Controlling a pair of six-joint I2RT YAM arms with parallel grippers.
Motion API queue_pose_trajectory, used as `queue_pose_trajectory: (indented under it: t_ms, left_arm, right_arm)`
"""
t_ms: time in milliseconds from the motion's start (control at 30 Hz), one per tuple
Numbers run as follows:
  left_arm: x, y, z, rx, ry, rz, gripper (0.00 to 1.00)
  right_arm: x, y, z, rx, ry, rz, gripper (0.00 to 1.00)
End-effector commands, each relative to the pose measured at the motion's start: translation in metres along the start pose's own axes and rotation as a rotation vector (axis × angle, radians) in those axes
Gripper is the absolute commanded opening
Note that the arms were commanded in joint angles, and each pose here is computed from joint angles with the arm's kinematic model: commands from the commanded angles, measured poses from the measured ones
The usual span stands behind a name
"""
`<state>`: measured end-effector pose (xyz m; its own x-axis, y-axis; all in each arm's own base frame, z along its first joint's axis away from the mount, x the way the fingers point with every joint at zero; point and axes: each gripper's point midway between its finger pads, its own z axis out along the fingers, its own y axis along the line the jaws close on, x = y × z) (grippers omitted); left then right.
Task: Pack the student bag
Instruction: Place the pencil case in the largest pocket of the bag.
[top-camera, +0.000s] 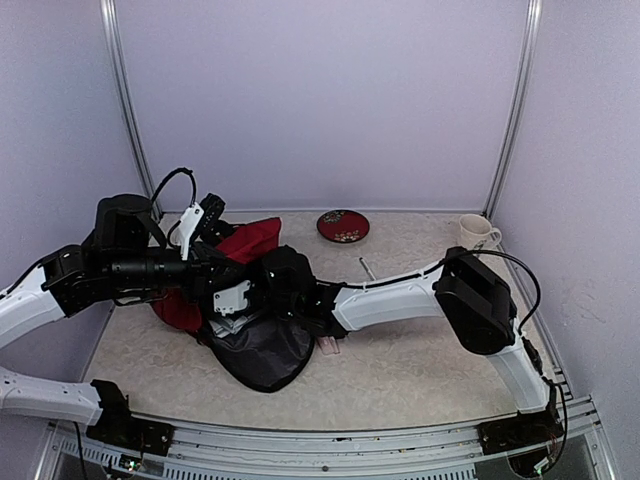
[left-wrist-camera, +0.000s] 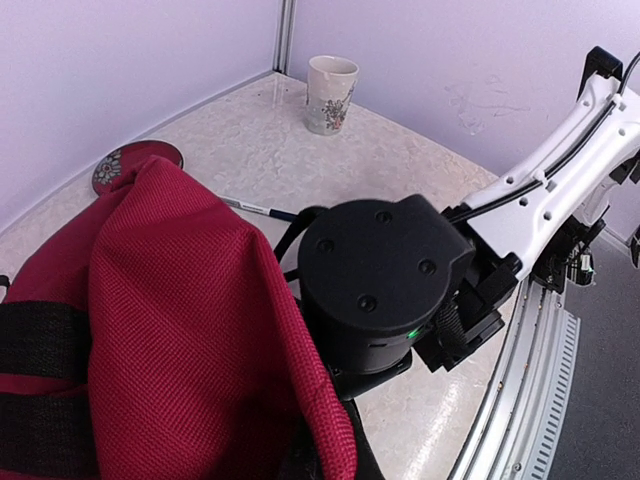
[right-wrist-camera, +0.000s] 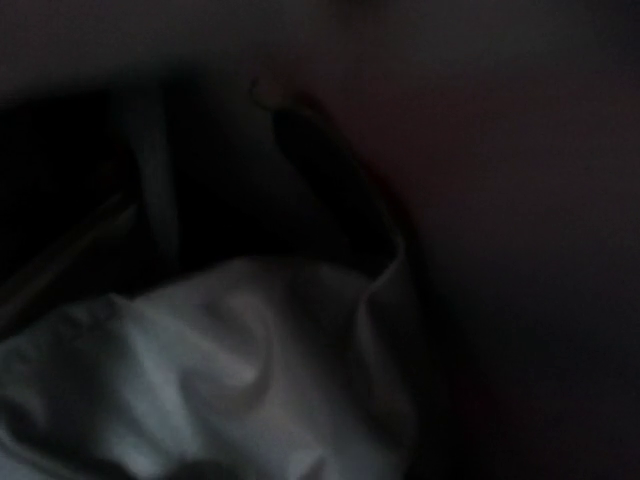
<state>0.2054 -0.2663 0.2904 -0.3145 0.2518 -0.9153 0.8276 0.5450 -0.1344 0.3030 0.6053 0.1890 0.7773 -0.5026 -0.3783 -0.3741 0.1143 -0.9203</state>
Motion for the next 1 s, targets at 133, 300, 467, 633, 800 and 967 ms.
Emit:
queue_pose_trajectory:
  t_ms: [133,300,467,633,800,967]
  left_arm:
    - [0.022,0.031,0.003,-0.003,0.026,-0.129,0.0]
    - [0.042,0.055,0.009,-0.068,0.038,-0.217,0.0]
    - [0.052,0.073,0.012,-0.124,0.053,-0.274,0.0]
    - [0.044,0.087,0.01,-0.181,0.021,-0.269,0.0]
    - [0.04,0.086,0.009,-0.172,0.014,-0.254,0.0]
    - [0.03,0.083,0.004,-0.169,-0.022,-0.233,0.0]
  right_arm:
    - [0.016,0.029,-0.014,-0.047,0.03,0.001,0.53]
    - [-0.002,0.017,-0.03,-0.06,-0.006,0.028,0.74]
    - [-0.008,0.021,-0.052,-0.041,-0.029,-0.066,0.75]
    - [-0.03,0.013,-0.079,-0.075,-0.097,-0.013,0.75]
    - [-0.036,0.015,-0.112,-0.156,-0.119,0.153,0.7]
    - [-0.01,0.02,-0.132,-0.167,-0.001,0.408,0.53]
